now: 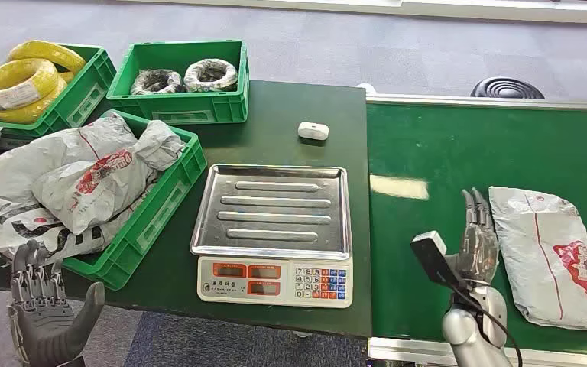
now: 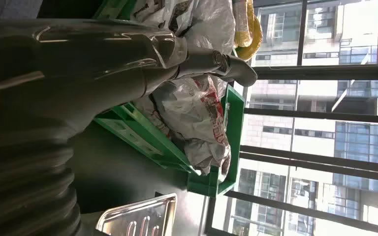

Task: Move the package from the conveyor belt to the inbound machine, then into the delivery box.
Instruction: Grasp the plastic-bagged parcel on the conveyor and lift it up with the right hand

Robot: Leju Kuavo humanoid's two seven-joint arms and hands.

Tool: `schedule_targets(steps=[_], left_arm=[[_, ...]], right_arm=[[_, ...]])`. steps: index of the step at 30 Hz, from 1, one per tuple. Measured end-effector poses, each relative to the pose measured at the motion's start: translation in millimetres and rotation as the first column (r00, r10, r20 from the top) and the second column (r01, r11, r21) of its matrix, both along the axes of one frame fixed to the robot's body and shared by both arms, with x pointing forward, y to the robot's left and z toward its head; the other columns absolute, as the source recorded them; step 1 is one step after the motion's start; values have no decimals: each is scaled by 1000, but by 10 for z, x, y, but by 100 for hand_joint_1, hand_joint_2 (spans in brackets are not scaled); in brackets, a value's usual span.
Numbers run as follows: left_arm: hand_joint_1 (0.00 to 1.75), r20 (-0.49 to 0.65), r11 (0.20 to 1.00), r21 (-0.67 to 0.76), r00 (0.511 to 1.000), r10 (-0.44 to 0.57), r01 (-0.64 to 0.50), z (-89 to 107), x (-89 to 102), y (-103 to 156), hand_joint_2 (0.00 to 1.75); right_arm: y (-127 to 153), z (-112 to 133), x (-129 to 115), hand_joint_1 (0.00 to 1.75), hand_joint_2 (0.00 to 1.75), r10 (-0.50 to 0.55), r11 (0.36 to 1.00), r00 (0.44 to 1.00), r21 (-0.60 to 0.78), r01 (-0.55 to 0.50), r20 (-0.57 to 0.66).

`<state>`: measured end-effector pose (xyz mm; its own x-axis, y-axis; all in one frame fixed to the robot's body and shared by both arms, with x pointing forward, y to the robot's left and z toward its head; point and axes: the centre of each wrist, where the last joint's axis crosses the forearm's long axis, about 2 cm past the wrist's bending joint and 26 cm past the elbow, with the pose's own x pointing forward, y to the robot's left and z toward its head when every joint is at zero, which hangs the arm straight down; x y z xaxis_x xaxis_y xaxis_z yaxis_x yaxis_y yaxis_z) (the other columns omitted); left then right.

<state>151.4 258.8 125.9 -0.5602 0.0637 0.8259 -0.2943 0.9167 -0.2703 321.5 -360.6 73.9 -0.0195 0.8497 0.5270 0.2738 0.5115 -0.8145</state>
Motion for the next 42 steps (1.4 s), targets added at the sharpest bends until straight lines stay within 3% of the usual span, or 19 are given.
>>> schedule_targets(steps=[3, 6, 10, 14, 16, 19, 23, 25, 28, 32, 37, 42], left_arm=[[0, 10, 1000, -11, 1000, -26, 26, 3, 21, -10, 175], [0, 10, 996, -14, 996, -89, 89, -25, 38, -24, 175], [0, -2, 984, 3, 984, -180, 180, -68, 80, -19, 175], [0, -25, 969, 15, 969, -247, 248, -119, 110, -18, 175], [0, -35, 964, 20, 964, -263, 264, -145, 117, -18, 175], [0, -42, 963, 23, 962, -269, 270, -162, 122, -17, 175], [0, -51, 957, 26, 957, -286, 287, -174, 127, -19, 175], [0, -57, 951, 32, 951, -304, 306, -177, 127, -23, 175], [0, -69, 944, 41, 943, -325, 328, -181, 120, -31, 175], [0, -84, 942, 46, 941, -329, 333, -190, 97, -36, 175], [0, -84, 944, 49, 944, -320, 325, -175, 76, -52, 175], [0, -78, 948, 50, 948, -310, 314, -167, 78, -62, 175]], right_arm=[[-347, 74, 226, 0, 175, -127, 992, 977, -38, 122, -170], [-840, 149, 336, 0, 175, -315, 948, 873, -85, 306, -371], [-1232, 24, 145, 0, 175, -460, 878, 711, -157, 451, -532], [-1498, -134, -134, 0, 175, -542, 815, 560, -230, 531, -627], [-1592, -170, -228, 0, 175, -560, 796, 517, -248, 552, -647], [-1651, -173, -268, 0, 175, -570, 785, 496, -257, 563, -655], [-1691, -179, -297, 169, 175, -573, 772, 456, -263, 578, -681], [-1721, -187, -327, 175, 175, -571, 765, 435, -258, 591, -696], [-1767, -202, -385, 175, 175, -580, 756, 448, -245, 607, -680], [-1798, -192, -410, 175, 175, -598, 754, 504, -224, 617, -623], [-1768, -77, -302, 175, 175, -541, 826, 742, -82, 558, -397], [-1607, 138, -42, 175, 175, -434, 893, 884, 47, 448, -176]])
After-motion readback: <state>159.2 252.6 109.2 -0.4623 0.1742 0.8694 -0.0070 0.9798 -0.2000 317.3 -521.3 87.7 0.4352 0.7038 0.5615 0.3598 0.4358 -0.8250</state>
